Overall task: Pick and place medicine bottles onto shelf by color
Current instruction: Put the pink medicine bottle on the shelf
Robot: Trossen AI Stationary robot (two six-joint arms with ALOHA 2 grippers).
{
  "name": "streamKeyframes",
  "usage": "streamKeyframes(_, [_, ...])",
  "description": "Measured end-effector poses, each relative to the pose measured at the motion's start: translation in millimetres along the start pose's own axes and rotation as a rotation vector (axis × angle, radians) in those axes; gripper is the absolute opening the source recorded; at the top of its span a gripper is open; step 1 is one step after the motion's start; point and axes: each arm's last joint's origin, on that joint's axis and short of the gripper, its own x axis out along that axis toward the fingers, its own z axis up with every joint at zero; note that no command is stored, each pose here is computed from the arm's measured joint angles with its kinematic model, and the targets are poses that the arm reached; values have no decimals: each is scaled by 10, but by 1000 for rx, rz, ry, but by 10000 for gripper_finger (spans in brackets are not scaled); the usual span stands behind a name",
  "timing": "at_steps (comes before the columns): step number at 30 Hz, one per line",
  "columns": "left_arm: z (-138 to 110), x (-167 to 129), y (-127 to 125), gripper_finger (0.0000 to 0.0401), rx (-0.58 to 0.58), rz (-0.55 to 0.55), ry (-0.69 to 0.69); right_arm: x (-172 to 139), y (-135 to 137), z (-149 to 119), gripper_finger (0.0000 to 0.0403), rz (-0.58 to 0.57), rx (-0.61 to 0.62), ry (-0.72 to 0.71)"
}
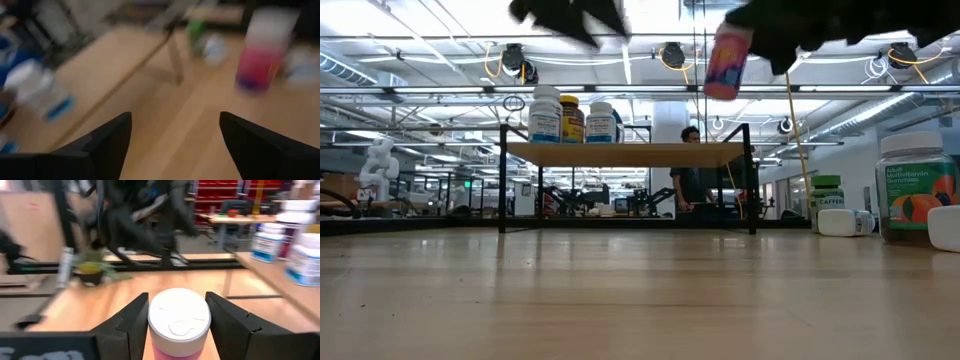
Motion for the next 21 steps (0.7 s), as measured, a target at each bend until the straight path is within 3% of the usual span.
streamKeyframes(2, [-236, 45, 19, 285, 27, 42, 56, 46, -93, -31, 167, -44, -10, 19])
streamKeyframes(7, [-739, 178, 10, 251, -45, 36, 45, 183, -417, -37, 167, -61, -24, 86])
streamKeyframes(12, [-1122, 410, 143, 226, -64, 5, 45, 370, -893, 444, 167, -215, -145, 120])
streamKeyframes(17, [-1352, 601, 332, 212, -67, -38, 49, 556, -1495, 861, 167, -379, -246, 167])
streamKeyframes(21, [-1534, 744, 531, 207, -109, -24, 72, 767, -2056, 906, 167, -342, -205, 168])
